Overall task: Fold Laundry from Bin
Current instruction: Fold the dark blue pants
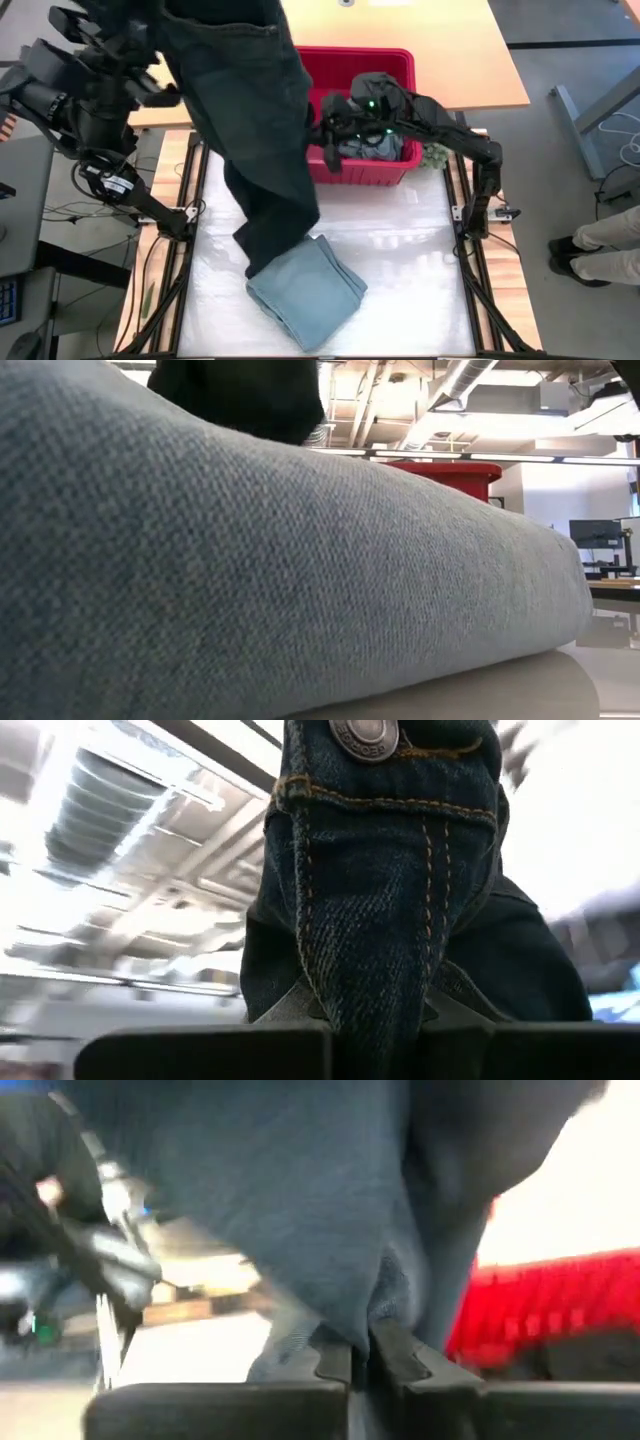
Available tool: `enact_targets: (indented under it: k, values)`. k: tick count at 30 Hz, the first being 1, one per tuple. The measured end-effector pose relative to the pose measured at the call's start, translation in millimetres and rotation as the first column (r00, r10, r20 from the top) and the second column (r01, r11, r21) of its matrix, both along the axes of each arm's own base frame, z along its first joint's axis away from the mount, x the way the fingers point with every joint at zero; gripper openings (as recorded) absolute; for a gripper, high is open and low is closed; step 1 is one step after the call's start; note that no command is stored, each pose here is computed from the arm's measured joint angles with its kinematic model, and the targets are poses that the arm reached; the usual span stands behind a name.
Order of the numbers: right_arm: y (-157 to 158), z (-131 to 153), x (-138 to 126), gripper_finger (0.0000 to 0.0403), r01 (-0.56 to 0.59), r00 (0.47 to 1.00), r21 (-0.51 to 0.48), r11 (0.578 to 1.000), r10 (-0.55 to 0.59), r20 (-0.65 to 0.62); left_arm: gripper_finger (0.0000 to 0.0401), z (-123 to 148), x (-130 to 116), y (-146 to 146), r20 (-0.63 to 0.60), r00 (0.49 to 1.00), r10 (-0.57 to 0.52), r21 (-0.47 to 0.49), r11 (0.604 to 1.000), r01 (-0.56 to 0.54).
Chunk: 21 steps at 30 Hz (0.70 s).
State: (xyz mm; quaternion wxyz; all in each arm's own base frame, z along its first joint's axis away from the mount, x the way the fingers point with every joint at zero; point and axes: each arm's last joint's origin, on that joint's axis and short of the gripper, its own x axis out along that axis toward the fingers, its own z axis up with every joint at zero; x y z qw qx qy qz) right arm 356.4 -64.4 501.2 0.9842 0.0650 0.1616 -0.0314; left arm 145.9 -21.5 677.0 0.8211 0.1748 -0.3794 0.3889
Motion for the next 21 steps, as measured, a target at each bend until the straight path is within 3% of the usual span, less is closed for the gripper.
enact_targets:
  k: [5,10,13,16,18,21]
  values:
    - [-2,6,-28,0.0091,0.023,0.997,0.011,1.000,-0.022,-0.077,0.0009,3,-14,2,0.151,0.964,-0.217,-0.055,0.972,0.227]
    - [5,19,-54,0.0129,0.023,0.997,0.015,1.000,-0.021,-0.081,0.0009,4,-15,2,0.298,0.870,-0.393,-0.117,0.890,0.441]
    - [10,23,-65,0.0146,0.021,0.996,-0.021,1.000,-0.023,-0.085,0.0009,3,-13,2,0.381,0.786,-0.486,-0.150,0.807,0.572]
    - [5,30,-76,0.0146,0.183,0.978,-0.131,0.974,-0.194,-0.071,0.0009,1,-9,0,0.453,0.685,-0.570,-0.181,0.694,0.697]
    - [-7,34,-78,0.0127,0.269,0.960,-0.168,0.948,-0.278,-0.032,0.0009,-1,-2,-2,0.477,0.630,-0.612,-0.185,0.631,0.753]
    - [-28,29,-65,0.0065,0.274,0.962,-0.147,0.951,-0.274,0.020,0.0009,-5,12,-6,0.486,0.583,-0.651,-0.200,0.566,0.799]
